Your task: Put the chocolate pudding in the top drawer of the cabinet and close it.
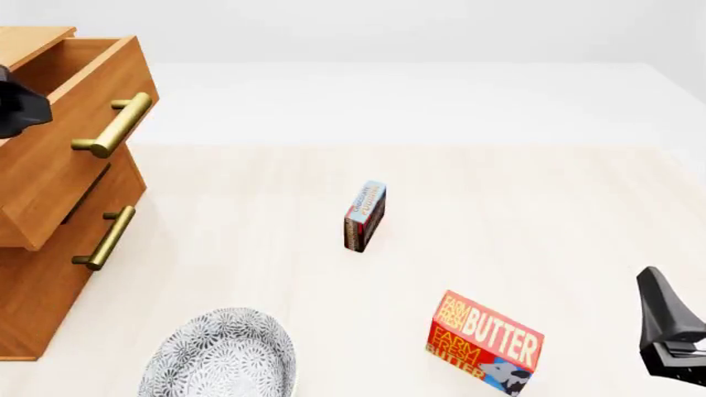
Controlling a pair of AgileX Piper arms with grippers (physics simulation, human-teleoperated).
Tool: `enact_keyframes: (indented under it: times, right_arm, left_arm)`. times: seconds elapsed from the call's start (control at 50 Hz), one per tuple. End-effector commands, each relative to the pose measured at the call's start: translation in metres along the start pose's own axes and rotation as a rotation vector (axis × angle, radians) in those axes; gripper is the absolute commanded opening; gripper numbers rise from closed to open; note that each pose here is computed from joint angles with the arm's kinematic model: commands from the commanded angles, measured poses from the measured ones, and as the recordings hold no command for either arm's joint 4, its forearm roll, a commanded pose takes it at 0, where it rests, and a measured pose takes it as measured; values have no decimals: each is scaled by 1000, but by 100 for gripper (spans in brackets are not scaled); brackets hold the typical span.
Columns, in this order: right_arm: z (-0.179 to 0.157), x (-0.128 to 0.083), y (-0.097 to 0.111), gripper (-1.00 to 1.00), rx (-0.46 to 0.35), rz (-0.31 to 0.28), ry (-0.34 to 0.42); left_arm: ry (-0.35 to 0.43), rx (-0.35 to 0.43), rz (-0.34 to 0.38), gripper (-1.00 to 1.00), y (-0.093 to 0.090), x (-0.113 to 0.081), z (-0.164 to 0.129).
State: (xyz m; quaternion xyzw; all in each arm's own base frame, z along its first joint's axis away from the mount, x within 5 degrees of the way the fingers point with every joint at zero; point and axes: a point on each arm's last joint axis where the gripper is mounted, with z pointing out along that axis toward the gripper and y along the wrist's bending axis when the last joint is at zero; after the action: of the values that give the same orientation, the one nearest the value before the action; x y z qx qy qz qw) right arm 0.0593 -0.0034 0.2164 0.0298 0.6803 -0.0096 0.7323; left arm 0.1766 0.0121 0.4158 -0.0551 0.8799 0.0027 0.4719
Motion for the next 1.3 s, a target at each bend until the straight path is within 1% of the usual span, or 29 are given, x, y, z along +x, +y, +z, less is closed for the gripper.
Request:
enact_keyframes:
  times: [0.02, 0.38, 0.58, 0.9, 1.04, 1.3]
  right_arm:
    - [2, 0, 0, 100, 1, 2, 4]
    - [4, 1, 0, 100, -1, 3, 14]
    - [3, 1, 0, 100, -8, 6, 16]
    - [3, 1, 1, 100, -9, 6, 17]
    - [4, 2, 0, 100, -4, 4, 20]
    - [5, 2, 0, 100, -7, 6, 23]
  left_arm:
    - [36, 8, 36, 100, -2, 0, 12]
    - [77, 11, 74, 100, -3, 2, 28]
    - [87, 1, 71, 100, -1, 6, 33]
    - [109, 13, 79, 100, -4, 9, 41]
    - [132, 12, 85, 100, -3, 15, 48]
    - [140, 24, 82, 100, -6, 17, 52]
